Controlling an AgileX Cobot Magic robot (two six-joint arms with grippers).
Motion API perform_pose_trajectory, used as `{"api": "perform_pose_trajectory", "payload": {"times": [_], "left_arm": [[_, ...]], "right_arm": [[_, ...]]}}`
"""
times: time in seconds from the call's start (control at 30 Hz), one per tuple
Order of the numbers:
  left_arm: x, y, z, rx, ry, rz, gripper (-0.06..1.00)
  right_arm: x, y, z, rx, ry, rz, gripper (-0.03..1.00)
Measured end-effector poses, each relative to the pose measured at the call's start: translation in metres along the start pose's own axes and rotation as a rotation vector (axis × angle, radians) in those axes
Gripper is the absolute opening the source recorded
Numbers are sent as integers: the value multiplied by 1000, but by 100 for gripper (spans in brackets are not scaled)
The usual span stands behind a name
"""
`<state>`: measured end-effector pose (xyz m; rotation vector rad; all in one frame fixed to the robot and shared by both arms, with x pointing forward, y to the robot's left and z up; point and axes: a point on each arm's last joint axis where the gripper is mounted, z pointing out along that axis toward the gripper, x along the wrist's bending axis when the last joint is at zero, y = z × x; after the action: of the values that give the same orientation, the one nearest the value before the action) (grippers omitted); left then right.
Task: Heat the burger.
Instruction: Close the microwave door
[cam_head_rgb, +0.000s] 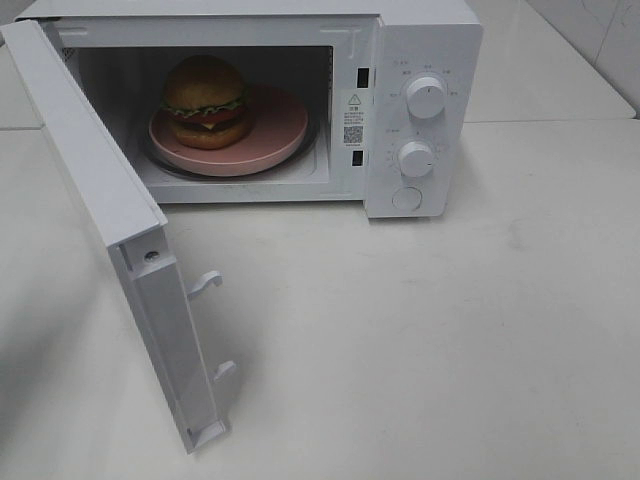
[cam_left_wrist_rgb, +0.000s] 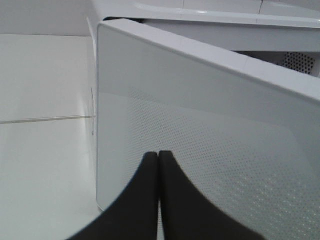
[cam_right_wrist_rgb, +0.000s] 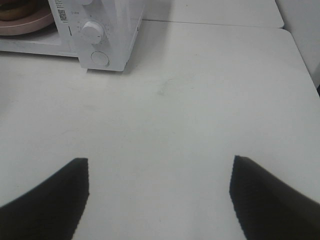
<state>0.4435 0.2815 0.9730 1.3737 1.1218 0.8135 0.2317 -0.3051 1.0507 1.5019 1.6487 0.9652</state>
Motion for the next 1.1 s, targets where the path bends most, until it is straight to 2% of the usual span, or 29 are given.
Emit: {"api": "perform_pose_trajectory", "payload": {"times": [0.13, 0.27, 0.33, 0.77, 1.1], "left_arm": [[-15, -7, 8, 26, -76, 40, 0], [-25, -10, 12, 31, -97, 50, 0], [-36, -17, 18, 49, -111, 60, 0], [-55, -32, 31, 76, -89, 25, 0], [-80, -26, 71, 37, -129, 3, 0]], "right_arm": [[0, 0, 0, 0, 0, 0, 75], [0, 0, 0, 0, 0, 0, 75], [0, 0, 0, 0, 0, 0, 75], [0, 0, 0, 0, 0, 0, 75], [0, 0, 0, 0, 0, 0, 75]]}}
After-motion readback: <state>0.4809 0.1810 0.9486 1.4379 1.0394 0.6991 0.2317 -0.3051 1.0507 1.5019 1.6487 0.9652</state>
